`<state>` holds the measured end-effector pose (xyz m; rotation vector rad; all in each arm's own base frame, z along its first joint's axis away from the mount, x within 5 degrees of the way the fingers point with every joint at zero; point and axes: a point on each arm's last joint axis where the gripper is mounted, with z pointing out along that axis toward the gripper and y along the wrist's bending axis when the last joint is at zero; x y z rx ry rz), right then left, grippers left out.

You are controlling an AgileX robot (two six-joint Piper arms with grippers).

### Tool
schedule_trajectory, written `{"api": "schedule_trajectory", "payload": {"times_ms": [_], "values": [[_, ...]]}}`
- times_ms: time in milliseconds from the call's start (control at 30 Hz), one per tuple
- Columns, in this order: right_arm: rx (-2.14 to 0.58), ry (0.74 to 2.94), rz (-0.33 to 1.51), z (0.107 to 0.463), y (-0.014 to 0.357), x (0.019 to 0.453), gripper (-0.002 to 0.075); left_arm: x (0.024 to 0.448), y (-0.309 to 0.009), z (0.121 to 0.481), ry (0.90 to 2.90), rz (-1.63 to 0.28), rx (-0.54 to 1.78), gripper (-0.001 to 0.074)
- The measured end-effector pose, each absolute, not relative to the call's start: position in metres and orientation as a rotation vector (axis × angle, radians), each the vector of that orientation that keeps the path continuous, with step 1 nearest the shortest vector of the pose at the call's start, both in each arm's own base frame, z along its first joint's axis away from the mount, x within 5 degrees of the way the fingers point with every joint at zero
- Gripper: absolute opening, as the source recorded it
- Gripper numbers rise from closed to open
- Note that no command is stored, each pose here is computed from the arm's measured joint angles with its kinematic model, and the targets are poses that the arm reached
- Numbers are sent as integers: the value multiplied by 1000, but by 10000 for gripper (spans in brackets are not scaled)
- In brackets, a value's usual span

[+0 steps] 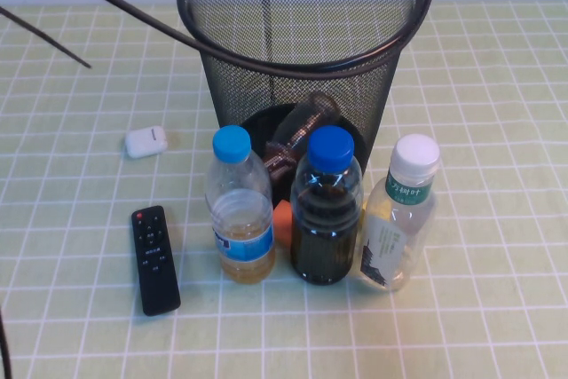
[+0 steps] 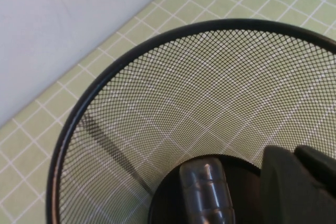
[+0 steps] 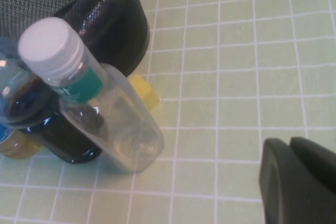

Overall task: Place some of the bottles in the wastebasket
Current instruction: Pick up a bottle from the table with right arm

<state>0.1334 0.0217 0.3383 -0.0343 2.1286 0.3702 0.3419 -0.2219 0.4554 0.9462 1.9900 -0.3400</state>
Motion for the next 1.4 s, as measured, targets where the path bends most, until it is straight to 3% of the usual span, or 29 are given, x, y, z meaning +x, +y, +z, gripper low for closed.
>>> {"api": "schedule_trajectory", "payload": {"times_ms": [300,767,933,1133,1400], "values": [[-273,2089,606,346,55,168,-1,314,-194,474,2003,-203,924,-1],[-756,2012,682,335,154,172,0,233,-140,453,1967,-202,778,-1],[-828,1921,599,338,154,165,0,213,-128,435,1948,-231,725,-1],[-727,1644,472,330,135,148,0,210,-126,420,1959,-231,724,-1],[-566,1397,366,285,105,122,-1,212,-127,423,1915,-237,706,-1]]}}
